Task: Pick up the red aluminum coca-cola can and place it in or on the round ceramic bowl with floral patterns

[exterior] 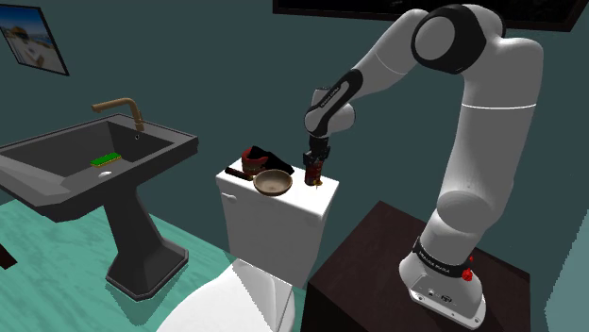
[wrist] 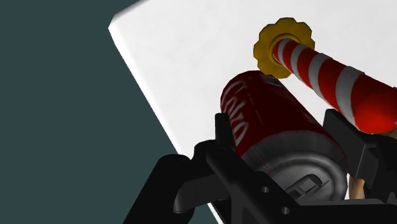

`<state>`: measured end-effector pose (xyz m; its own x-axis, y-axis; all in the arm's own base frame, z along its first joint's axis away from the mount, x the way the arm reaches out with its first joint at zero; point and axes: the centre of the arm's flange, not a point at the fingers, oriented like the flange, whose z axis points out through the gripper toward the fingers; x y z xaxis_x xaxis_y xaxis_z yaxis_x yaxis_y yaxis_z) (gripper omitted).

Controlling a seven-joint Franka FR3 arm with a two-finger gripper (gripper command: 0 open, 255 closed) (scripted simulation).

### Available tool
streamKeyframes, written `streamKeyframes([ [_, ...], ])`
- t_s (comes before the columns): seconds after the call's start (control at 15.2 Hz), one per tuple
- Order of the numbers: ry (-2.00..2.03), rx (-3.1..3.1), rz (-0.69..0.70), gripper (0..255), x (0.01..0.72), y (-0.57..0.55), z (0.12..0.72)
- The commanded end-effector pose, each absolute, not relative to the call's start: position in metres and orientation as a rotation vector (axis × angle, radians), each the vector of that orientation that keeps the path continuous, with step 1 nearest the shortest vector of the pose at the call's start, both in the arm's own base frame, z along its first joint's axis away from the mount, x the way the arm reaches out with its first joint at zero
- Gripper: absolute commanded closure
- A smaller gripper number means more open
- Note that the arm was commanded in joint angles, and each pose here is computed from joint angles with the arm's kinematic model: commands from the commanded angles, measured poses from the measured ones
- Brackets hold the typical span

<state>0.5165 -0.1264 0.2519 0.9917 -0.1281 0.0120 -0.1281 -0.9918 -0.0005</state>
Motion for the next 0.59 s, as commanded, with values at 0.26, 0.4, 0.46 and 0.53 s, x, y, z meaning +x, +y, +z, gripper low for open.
streamKeyframes([
  [0.26,-0.202,3.135,0.019,255,0.517,-0.126,0.252],
  [0.4,-0.202,3.135,0.019,255,0.517,-0.126,0.252],
  [0.46,-0.202,3.135,0.019,255,0.517,-0.126,0.257],
  [0.53,-0.202,3.135,0.019,255,0.516,-0.126,0.262],
])
